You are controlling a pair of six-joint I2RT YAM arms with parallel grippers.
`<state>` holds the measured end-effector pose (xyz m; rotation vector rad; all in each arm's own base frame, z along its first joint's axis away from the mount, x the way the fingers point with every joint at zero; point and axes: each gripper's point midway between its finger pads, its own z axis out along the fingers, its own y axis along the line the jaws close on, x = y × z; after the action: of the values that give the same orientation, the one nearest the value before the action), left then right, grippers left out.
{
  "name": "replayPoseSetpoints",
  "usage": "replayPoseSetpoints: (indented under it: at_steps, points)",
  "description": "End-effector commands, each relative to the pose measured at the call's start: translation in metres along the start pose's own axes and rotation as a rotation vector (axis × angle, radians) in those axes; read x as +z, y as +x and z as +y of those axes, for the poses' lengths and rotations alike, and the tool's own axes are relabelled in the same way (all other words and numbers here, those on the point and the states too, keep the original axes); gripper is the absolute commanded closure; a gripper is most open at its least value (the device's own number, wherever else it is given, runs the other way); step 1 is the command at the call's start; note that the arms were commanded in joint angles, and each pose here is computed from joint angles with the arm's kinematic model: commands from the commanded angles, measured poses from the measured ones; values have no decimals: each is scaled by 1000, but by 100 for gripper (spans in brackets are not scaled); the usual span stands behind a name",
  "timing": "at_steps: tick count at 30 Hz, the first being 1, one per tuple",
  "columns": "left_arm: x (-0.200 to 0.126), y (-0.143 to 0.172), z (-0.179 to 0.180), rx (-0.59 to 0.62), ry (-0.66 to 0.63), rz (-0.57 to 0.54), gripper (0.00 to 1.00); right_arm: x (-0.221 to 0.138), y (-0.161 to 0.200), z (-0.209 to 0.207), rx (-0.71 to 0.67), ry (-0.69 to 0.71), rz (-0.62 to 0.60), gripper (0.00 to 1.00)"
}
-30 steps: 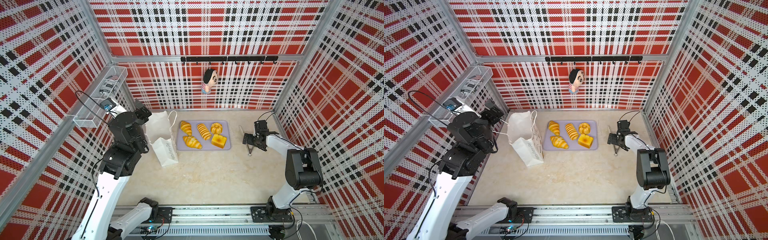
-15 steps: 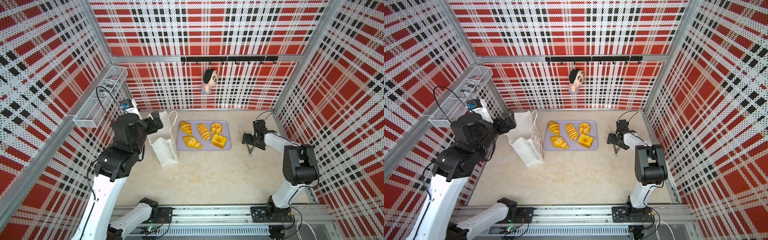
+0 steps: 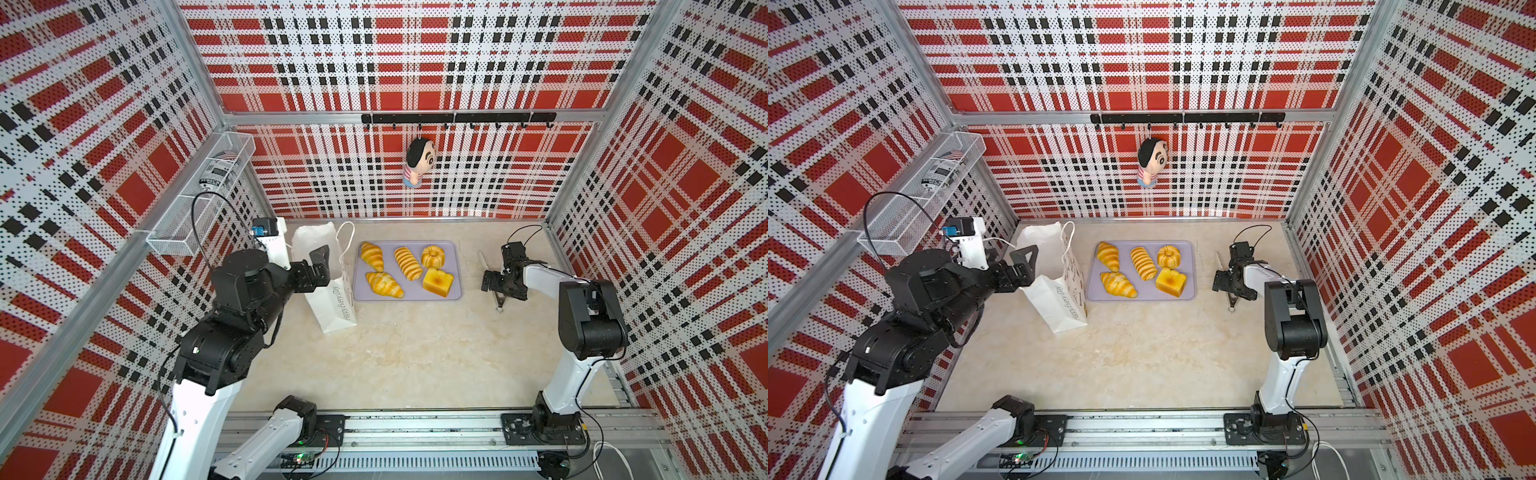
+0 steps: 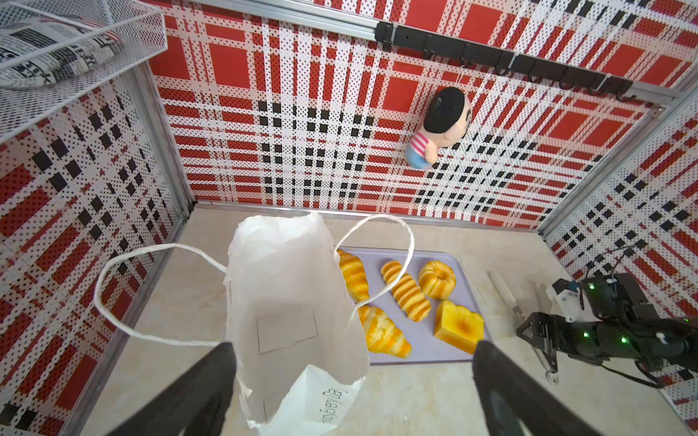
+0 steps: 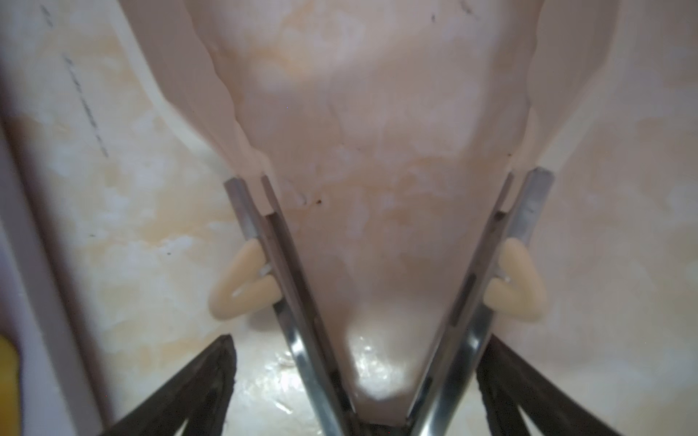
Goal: Pack bread into a paper bag
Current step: Pick up the clamp from the center of the board.
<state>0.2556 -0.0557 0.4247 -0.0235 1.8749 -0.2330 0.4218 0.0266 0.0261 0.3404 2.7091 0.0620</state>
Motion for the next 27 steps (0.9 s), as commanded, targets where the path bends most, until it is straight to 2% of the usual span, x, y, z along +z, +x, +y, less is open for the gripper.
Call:
replayPoseSetpoints:
  at_steps: [1,11,12,17,27]
  points:
    - [3,7,-6,58,42,23,2,11,8,2,-1,6,36,0]
    - [5,20,-16,115,105,45,2,18,1,4,-1,6,34,0]
    - [6,21,-16,115,109,50,2,15,26,-11,44,85,135,0]
    - [7,26,-19,119,128,66,2,18,28,-13,48,92,141,0]
    - [9,25,-16,122,104,64,2,24,33,-11,52,83,163,12]
